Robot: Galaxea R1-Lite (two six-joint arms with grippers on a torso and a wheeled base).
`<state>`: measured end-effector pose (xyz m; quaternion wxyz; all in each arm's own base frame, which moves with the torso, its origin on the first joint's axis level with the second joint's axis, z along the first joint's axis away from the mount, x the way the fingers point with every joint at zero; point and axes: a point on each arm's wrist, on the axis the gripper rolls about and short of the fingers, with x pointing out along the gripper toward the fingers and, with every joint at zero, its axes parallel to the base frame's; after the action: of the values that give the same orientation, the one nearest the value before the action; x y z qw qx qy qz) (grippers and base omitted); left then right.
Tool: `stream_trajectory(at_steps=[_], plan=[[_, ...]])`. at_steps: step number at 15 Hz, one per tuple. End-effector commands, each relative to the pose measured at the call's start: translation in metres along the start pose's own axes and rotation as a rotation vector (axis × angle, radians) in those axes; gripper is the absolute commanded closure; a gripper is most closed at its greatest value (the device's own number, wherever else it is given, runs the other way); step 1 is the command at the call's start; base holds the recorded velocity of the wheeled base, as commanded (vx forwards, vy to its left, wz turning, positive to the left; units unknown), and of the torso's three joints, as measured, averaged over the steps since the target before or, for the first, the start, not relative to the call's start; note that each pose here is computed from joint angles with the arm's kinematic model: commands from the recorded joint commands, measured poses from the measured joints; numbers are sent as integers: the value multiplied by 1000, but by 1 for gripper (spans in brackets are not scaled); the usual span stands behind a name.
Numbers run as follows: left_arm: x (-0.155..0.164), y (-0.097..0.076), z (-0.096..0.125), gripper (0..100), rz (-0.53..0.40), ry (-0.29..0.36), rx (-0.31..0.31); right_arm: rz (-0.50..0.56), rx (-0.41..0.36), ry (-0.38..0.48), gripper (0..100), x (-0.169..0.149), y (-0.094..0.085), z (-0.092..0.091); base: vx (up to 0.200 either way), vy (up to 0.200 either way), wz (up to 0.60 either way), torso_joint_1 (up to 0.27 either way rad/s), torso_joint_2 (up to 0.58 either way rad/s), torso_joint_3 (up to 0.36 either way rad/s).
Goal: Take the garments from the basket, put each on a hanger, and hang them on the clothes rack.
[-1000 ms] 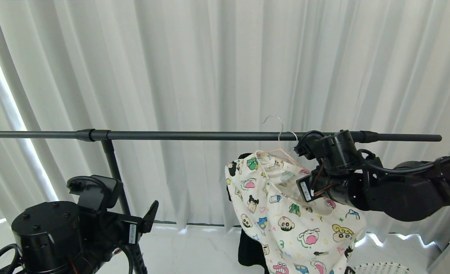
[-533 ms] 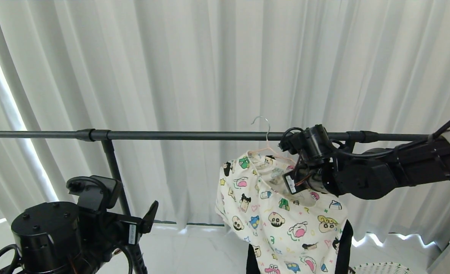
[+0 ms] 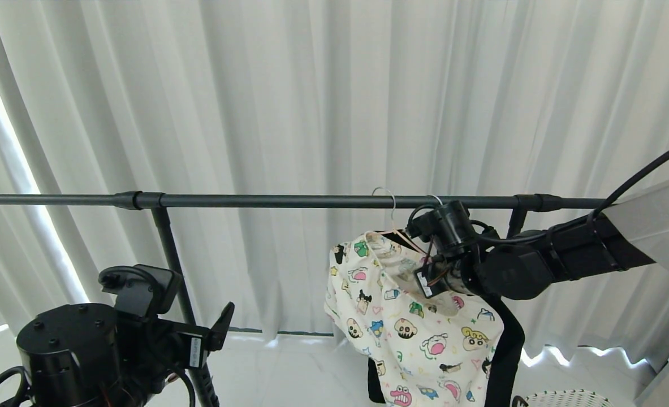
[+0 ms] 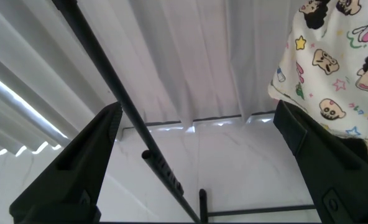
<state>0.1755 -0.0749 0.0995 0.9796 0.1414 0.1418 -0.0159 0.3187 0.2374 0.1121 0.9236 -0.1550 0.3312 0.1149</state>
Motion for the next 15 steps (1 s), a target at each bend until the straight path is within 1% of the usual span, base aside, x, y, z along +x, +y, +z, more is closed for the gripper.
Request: stream_trajectory(at_steps=[1,3,5,7,8,11,12,14,15], plan=[[0,-1,0,0,-1,1,2,-1,3,5,100,3,1,-1,0,0,0,0,0,0],[0,-1,0,0,-1,1,2,0,17,1,100,3,1,0,0,0,0,0,0,0],[0,0,0,0,-1,1,2,2,53,-20,100,3,2,7,0,0,0,0,0,0],[0,0,0,0,-1,1,2,-1,54,-16,100,3,0,8,0,0,0,0,0,0],[0,0,0,0,-1,-1,3,-2,52,-8,0,3,0,7,0,0,0,0,0,0],[0,0,0,0,-1,1,3,2,81,-14,0,-1,1,8,0,0,0,0,0,0],[0,0,0,0,-1,1,3,5,94,-24,0,-6,-1,10,0,0,0,0,0,0],[0,0,-1,0,-2,2,4,7,126,-38,0,-26,-8,16,0,0,0,0,0,0],[0,0,-1,0,-1,5,5,6,150,-32,0,-46,-16,15,0,0,0,0,0,0]])
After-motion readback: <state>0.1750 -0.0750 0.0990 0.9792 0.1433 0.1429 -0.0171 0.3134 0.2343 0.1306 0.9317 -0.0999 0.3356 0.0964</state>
